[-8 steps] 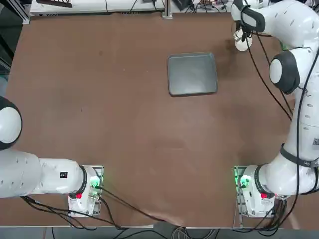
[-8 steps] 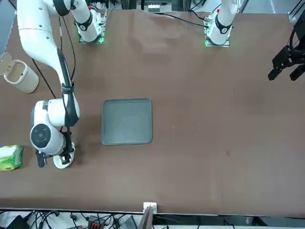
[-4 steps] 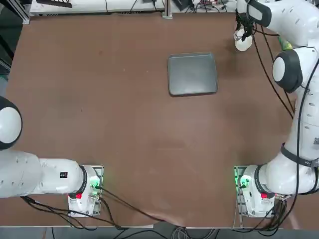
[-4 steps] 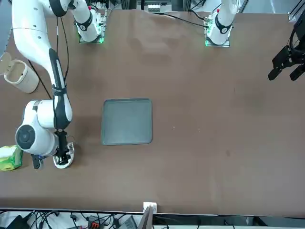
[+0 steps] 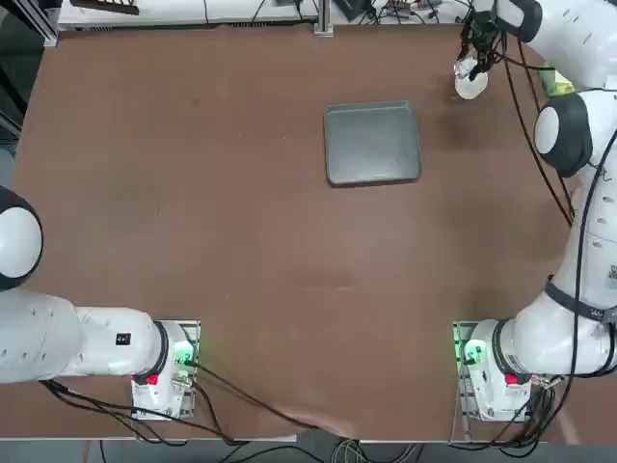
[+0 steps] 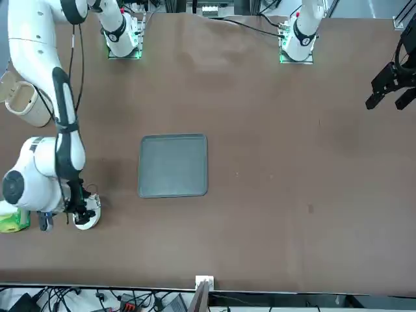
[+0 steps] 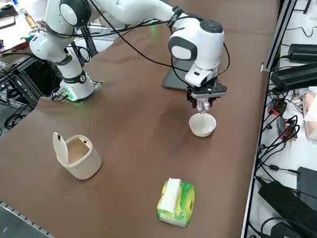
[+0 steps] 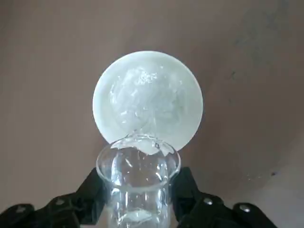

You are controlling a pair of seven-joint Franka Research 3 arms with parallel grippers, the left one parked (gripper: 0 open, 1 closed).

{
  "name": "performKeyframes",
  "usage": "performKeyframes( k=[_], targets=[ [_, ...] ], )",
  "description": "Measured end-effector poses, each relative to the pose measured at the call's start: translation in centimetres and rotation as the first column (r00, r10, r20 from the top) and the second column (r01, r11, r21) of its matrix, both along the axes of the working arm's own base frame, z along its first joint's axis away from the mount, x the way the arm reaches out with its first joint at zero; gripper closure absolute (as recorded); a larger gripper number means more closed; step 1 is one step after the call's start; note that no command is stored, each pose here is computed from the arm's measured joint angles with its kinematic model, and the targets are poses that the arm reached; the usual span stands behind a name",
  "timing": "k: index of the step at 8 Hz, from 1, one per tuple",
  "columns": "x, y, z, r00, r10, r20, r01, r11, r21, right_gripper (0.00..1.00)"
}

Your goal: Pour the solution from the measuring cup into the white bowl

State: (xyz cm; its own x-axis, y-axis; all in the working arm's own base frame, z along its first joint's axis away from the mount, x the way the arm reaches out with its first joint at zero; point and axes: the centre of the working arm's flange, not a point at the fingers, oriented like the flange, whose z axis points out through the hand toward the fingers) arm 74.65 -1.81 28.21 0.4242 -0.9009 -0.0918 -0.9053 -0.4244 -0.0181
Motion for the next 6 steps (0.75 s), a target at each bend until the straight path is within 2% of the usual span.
performKeyframes(
  k=[6],
  targets=[
    [-0.8,-3.0,-1.9,0.995,0.096,0.027,-0.099,0.972,0.214,0.27]
  ],
)
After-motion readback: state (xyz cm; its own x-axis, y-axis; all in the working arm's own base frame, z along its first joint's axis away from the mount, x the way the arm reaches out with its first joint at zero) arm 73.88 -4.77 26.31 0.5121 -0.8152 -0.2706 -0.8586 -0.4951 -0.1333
